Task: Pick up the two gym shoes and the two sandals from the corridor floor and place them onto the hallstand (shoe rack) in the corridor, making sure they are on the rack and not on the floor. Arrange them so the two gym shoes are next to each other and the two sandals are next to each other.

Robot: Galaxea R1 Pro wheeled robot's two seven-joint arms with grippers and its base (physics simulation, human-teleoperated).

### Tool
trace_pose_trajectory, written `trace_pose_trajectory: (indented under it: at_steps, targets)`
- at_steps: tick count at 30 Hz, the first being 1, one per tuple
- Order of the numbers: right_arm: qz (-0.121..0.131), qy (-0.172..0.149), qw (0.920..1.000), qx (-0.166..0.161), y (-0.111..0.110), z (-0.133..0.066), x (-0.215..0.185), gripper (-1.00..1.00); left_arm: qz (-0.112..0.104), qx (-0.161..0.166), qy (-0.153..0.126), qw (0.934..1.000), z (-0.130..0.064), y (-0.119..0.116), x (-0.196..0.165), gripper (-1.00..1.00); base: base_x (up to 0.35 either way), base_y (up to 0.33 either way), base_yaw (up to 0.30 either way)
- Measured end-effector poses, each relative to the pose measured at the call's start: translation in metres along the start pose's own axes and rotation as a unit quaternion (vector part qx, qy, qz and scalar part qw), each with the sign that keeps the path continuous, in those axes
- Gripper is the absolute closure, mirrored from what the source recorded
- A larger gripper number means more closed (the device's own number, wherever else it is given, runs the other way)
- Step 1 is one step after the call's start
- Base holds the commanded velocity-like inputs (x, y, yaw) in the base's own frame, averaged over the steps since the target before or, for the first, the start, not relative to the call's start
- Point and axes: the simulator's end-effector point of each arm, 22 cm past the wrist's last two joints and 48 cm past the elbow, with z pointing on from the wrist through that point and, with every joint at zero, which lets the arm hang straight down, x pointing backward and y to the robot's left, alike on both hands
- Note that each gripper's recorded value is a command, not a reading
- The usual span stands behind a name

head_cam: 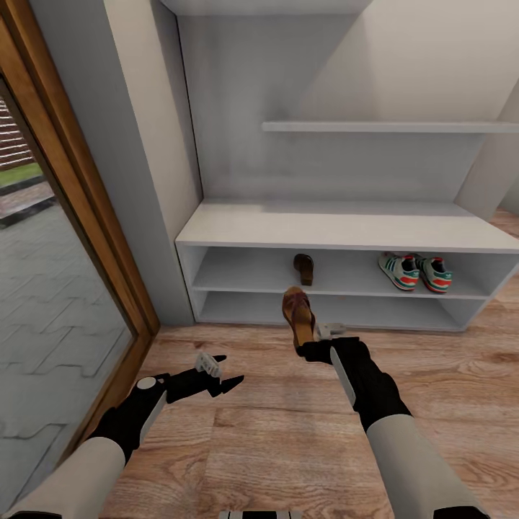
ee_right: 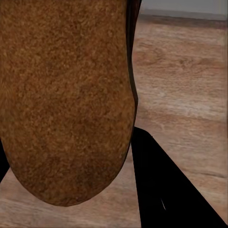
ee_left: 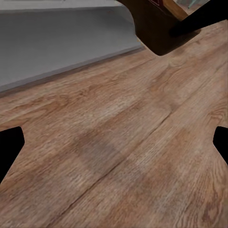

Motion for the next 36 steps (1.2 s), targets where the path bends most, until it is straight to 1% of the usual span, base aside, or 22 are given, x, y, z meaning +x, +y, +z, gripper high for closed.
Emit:
trace_pose_trajectory:
  at_steps: [11, 21, 25, 28, 31, 36]
  targets:
    - [-0.003, -0.005, 1.0, -0.001, 0.001, 0.0, -0.002, 1.0, 0.0, 0.003, 0.0, 1.0, 0.0, -0.001, 0.0, -1.0, 0.0, 0.0, 0.004]
    - [-0.002, -0.001, 1.0, -0.001, 0.0, 0.004, 0.002, 1.0, -0.003, 0.005, 0.003, 1.0, 0.002, -0.002, 0.005, -1.0, 0.0, 0.0, 0.169]
    - [-0.001, 0.002, 1.0, -0.001, 0.0, 0.006, 0.005, 1.0, -0.007, 0.009, 0.002, 0.9999, 0.007, -0.007, 0.006, -1.0, 0.0, 0.0, 0.171]
    - [-0.001, 0.003, 1.0, -0.001, -0.001, 0.007, 0.006, 1.0, -0.008, 0.012, 0.0, 0.9999, 0.01, -0.01, 0.005, -1.0, 0.011, 0.0, 0.037]
    - [0.001, 0.002, 1.0, 0.0, -0.002, 0.007, 0.006, 1.0, -0.009, 0.013, 0.0, 0.9999, 0.011, -0.011, 0.005, -1.0, 0.163, 0.0, 0.011]
    - [0.002, 0.002, 1.0, 0.001, -0.003, 0.006, 0.005, 1.0, -0.009, 0.014, -0.002, 0.9999, 0.012, -0.012, 0.004, -1.0, 0.319, 0.0, 0.002]
